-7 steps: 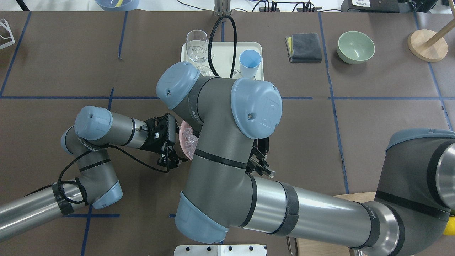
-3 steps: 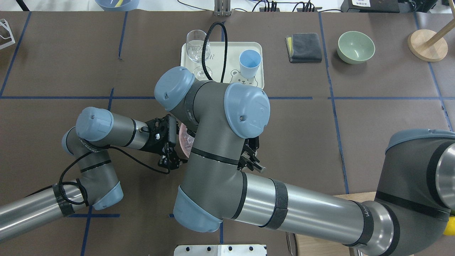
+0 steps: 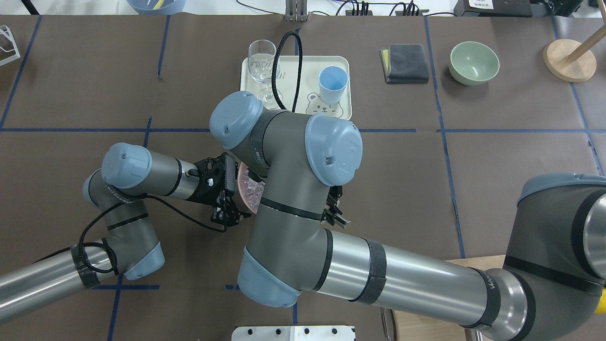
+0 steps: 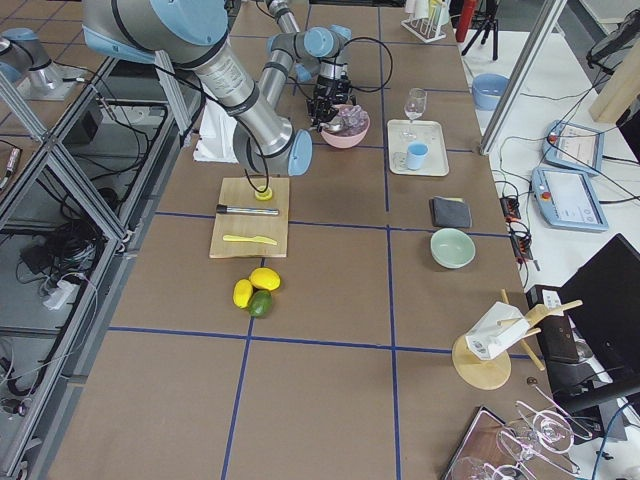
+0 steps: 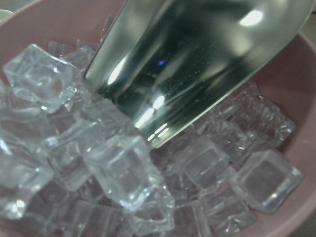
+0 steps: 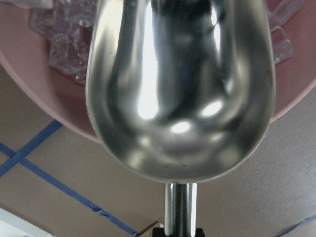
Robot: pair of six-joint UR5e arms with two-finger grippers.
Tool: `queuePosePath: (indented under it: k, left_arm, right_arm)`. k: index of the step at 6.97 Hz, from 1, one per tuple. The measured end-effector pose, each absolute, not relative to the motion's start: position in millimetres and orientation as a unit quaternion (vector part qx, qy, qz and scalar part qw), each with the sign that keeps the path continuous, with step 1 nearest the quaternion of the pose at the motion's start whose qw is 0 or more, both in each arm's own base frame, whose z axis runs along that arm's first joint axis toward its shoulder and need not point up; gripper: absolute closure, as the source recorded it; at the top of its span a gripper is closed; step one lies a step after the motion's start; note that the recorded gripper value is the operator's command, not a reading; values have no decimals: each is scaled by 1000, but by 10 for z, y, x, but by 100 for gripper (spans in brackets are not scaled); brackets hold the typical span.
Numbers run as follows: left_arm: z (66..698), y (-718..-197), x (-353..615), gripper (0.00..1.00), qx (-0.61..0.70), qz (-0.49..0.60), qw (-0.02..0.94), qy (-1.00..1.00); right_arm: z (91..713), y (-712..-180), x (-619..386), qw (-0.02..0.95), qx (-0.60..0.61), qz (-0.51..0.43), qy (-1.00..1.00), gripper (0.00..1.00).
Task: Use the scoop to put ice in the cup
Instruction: 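Dig the scoop into the ice cubes while the left gripper steadies the bowl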
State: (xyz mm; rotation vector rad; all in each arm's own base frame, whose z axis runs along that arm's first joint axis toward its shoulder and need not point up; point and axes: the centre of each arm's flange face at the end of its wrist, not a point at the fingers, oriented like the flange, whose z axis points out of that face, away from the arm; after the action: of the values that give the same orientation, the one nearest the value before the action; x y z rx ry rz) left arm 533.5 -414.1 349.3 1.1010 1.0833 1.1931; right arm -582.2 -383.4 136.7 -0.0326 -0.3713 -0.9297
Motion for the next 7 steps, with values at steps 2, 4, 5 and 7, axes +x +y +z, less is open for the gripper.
queuePosePath:
  k: [2, 4, 5, 7]
  left_arm:
    - [3485, -4146, 5341, 0, 467, 505, 561, 460]
    - [3485, -4148, 5346, 0, 467, 505, 562, 460]
    - [3486, -4144, 5351, 0, 466, 506, 562, 460]
    - [3483, -4118, 5381, 0, 468, 505, 563, 458]
  right_arm:
    - [1539, -3850, -5841, 878, 6, -444, -179, 100]
    - [1738, -3743, -5769, 880, 36, -433, -191, 100]
    - [1884, -3657, -5689, 879, 58, -428, -202, 100]
    - [1928, -3535, -5525, 874, 85, -425, -222, 100]
